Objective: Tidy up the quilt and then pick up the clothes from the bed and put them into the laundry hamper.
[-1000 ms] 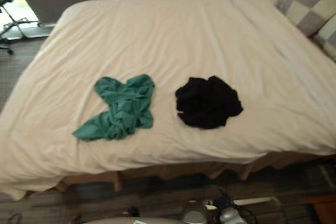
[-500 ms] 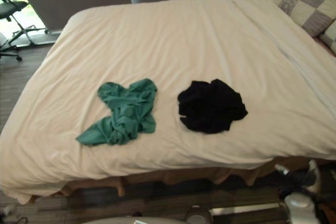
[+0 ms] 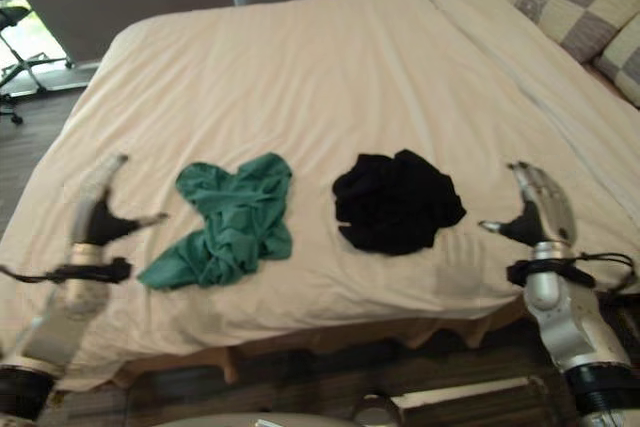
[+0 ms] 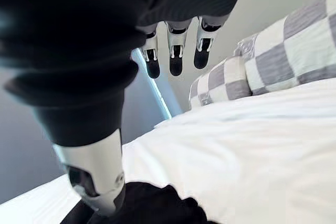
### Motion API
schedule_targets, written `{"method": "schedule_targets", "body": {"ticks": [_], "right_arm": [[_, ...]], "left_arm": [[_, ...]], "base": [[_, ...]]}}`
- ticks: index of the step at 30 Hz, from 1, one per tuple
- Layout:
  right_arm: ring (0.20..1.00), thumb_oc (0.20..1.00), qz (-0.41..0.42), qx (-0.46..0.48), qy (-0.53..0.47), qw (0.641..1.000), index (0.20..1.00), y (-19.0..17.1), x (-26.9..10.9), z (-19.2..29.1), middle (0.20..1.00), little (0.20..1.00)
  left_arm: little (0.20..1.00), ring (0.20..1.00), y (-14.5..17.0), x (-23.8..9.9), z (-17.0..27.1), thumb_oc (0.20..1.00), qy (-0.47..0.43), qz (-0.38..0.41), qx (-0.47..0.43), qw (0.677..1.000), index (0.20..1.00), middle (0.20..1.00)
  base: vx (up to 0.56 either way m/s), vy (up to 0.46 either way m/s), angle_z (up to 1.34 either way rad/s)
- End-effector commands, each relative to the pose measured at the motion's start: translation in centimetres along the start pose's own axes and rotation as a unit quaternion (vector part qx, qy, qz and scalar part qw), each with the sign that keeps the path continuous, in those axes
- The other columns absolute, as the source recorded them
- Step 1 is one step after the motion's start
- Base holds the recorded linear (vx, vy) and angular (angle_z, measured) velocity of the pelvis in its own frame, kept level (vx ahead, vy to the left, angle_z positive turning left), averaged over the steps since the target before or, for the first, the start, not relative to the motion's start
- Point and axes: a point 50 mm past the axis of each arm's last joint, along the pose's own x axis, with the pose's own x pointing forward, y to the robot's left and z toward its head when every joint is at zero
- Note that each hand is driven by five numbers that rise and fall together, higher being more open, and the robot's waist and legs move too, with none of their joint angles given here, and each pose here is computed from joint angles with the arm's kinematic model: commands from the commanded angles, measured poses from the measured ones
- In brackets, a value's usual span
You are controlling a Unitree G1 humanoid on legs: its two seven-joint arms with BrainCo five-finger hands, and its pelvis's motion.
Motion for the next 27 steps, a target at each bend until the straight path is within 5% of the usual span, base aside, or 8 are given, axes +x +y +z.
{"method": "schedule_targets", "body": {"ticks": [1,6,8,15,24,25,26,27], "right_arm": [[1.000,1.000,-0.028,-0.013,-0.069,0.997,1.000,-2.0,2.3,3.5,1.000,1.000],[1.000,1.000,-0.035,-0.014,-0.114,0.993,1.000,-3.0,3.0,5.4,1.000,1.000],[1.000,1.000,-0.044,-0.013,-0.129,0.991,1.000,-3.4,3.7,6.1,1.000,1.000],[1.000,1.000,-0.096,-0.003,-0.174,0.980,1.000,-6.1,6.2,8.9,1.000,1.000],[1.000,1.000,-0.033,0.009,-0.097,0.995,1.000,-2.2,9.2,8.3,1.000,1.000],[0.937,0.937,-0.018,0.011,-0.087,0.996,0.937,-1.5,9.3,8.2,0.937,0.937],[0.473,0.473,0.011,0.017,-0.072,0.997,0.473,0.1,9.2,8.0,0.473,0.473],[0.200,0.200,0.058,0.034,-0.035,0.997,0.200,2.3,8.9,7.2,0.200,0.200]], "left_arm": [[1.000,1.000,0.9,1.1,-1.1,1.000,0.030,0.000,0.105,0.994,1.000,1.000],[1.000,1.000,-0.7,1.3,-3.1,1.000,0.078,-0.041,0.197,0.976,1.000,1.000],[0.200,0.200,-1.5,2.1,-4.4,0.200,0.111,-0.066,0.245,0.961,0.200,0.200],[0.200,0.200,-2.4,2.0,-5.1,0.200,0.101,-0.114,0.273,0.950,0.200,0.200],[0.200,0.200,-2.0,0.9,-0.2,0.200,-0.017,-0.058,0.085,0.995,0.200,0.200],[0.200,0.200,-1.7,0.8,0.3,0.200,-0.028,-0.053,0.071,0.996,0.200,0.200],[0.200,0.200,-1.3,0.7,0.8,0.200,-0.040,-0.045,0.051,0.997,0.200,0.200],[0.200,0.200,-0.7,0.7,1.4,0.200,-0.053,-0.032,0.020,0.998,0.200,0.200]], "base": [[0.00,-0.025,-0.10],[-0.10,-0.020,-0.17],[-0.26,-0.022,-0.01],[-0.17,-0.022,0.05],[-0.01,-0.039,0.13],[0.01,-0.050,0.19],[0.01,-0.056,0.10],[0.03,-0.056,0.09]]}}
